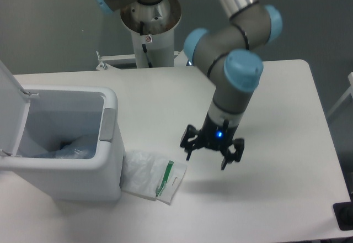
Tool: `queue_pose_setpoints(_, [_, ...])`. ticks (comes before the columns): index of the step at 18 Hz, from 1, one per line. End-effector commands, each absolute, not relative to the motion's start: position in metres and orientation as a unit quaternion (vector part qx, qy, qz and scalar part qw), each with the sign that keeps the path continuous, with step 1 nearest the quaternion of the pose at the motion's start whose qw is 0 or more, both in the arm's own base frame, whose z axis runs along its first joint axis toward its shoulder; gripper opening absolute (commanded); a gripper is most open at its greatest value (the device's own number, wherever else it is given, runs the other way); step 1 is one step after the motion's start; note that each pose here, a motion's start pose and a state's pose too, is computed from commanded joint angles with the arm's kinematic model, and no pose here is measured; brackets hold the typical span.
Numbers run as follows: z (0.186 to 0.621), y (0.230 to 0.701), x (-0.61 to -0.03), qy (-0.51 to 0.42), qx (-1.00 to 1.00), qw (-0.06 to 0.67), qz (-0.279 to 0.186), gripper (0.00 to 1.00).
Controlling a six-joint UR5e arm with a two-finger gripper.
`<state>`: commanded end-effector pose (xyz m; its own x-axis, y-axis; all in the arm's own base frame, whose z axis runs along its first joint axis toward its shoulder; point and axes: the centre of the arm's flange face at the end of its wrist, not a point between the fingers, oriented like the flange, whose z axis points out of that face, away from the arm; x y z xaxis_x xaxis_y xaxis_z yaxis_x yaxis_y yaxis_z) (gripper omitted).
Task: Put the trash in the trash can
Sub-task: 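Move the empty gripper back over to the plastic bag, then lower the gripper onto the plastic bag and pinch it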
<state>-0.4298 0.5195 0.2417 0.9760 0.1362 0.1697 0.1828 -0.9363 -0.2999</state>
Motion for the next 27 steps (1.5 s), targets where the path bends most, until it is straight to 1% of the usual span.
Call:
queue_pose_setpoints(4, [0.205,0.544,-0.405,-0.058,-0.984,0.140,-0.088,1.00])
queue_pose_setpoints(5, [0.200,0.553,-0.397,-0.050,-0.985,0.140,-0.088,1.00])
queue_pose_setpoints(7, [0.198,0.557,-0.399,-0.048,-0.985,0.142,-0.087,1.00])
queue_pose_setpoints(10, [0.179,0.565,-0.392,-0.040,-0.986,0.140,-0.085,1.00])
queue_pose_setpoints(13, [0.180,0.567,-0.390,-0.036,-0.986,0.142,-0.080,1.00])
queue_pose_setpoints(22, [0.174,0.578,-0.366,-0.019,-0.987,0.138,-0.085,1.00])
queue_pose_setpoints(27, [0.172,0.577,-0.362,-0.017,-0.987,0.135,-0.087,1.00])
